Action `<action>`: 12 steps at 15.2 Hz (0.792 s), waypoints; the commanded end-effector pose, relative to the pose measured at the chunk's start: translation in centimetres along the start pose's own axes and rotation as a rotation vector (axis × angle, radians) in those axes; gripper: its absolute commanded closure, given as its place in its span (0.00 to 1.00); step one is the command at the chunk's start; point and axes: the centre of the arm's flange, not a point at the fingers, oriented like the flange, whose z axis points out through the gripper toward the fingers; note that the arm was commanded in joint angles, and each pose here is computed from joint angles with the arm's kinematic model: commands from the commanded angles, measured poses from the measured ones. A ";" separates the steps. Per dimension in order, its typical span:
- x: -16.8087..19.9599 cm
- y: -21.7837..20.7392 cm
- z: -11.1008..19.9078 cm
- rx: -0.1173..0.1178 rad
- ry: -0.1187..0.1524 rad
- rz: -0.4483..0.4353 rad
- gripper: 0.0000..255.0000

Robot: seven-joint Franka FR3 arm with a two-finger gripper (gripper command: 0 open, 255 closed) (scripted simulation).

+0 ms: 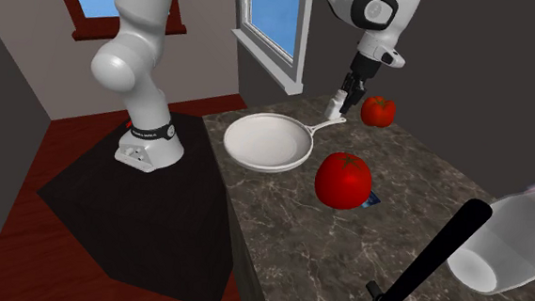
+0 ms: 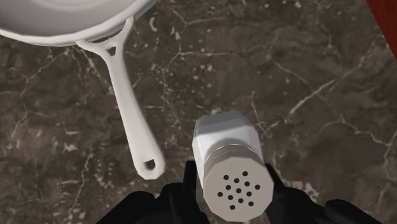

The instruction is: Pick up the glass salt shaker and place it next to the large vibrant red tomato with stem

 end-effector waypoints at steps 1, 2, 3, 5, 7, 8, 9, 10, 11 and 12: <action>0.0 0.0 0.0 0.000 0.000 0.000 1.00; 0.0 0.0 0.0 0.000 0.000 0.000 0.00; 0.0 0.0 0.0 0.000 0.000 0.000 0.00; 0.0 0.0 0.0 0.000 0.000 0.000 0.00; 0.0 0.0 0.0 0.000 0.000 0.000 0.00; 0.0 0.0 -1.3 0.000 0.000 0.000 0.00; 0.0 0.0 -2.6 0.000 0.000 0.000 0.00; 0.0 0.0 -4.0 0.000 0.000 0.000 0.00; 0.0 0.0 -5.0 0.000 0.000 0.000 0.00; 0.0 0.0 -5.0 0.000 0.000 0.000 0.00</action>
